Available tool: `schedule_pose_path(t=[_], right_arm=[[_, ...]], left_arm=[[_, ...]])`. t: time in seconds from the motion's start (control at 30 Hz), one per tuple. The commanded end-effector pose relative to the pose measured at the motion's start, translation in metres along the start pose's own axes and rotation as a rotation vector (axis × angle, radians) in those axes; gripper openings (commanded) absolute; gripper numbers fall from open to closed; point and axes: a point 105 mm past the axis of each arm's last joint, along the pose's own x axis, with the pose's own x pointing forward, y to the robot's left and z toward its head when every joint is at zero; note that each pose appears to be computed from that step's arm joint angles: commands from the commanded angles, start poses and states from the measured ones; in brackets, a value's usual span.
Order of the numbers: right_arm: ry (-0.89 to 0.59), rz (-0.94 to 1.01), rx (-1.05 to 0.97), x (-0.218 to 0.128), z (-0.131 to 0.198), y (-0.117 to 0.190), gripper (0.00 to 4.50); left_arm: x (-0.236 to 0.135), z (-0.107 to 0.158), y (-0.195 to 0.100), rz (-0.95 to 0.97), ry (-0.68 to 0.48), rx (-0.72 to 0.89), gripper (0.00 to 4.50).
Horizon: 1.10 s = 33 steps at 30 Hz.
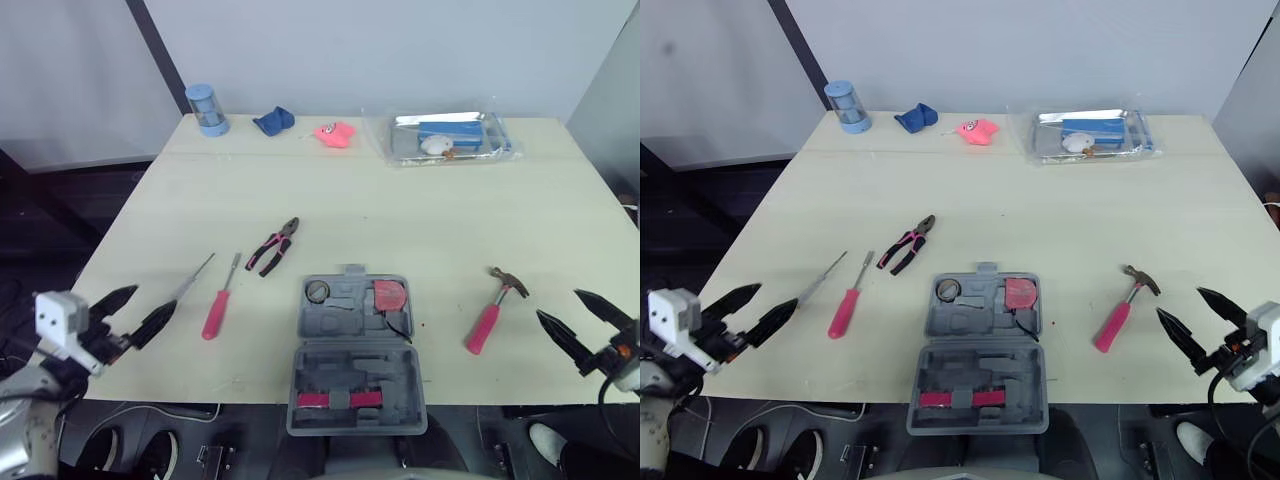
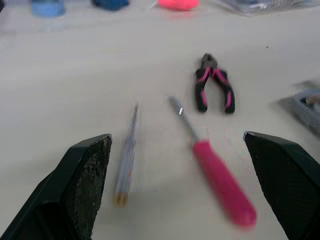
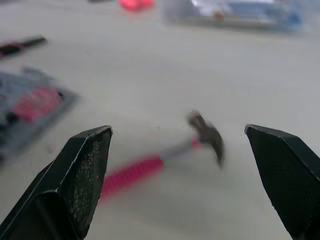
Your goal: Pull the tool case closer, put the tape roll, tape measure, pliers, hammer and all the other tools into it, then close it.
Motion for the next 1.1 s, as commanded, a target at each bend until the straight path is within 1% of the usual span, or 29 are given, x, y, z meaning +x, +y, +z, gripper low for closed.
schedule_pose_path(t=[0.03,0.13,0.23,0.37,0.63,0.87,1.1], right_arm=[[-0.077,0.154,-0.032,0.026,0.033,0.026,4.48],[-0.096,0.241,-0.058,0.042,0.046,0.040,4.48],[-0.103,0.351,-0.101,0.056,0.054,0.055,4.48],[-0.095,0.425,-0.145,0.065,0.055,0.063,4.48],[-0.101,0.461,-0.173,0.075,0.054,0.068,4.48],[-0.108,0.481,-0.192,0.077,0.057,0.076,4.48],[-0.109,0.503,-0.208,0.076,0.059,0.082,4.48]], left_arm=[[0.028,0.021,-0.010,-0.038,0.019,0.075,4.50],[0.051,0.030,-0.017,-0.059,0.057,0.119,4.50],[0.083,0.041,-0.022,-0.059,0.091,0.171,4.50],[0.109,0.042,-0.023,-0.048,0.129,0.173,4.50],[0.156,0.028,-0.030,-0.076,0.200,0.145,4.50],[0.183,0.013,-0.048,-0.155,0.255,0.130,4.50],[0.204,0.002,-0.061,-0.154,0.324,0.094,4.50]])
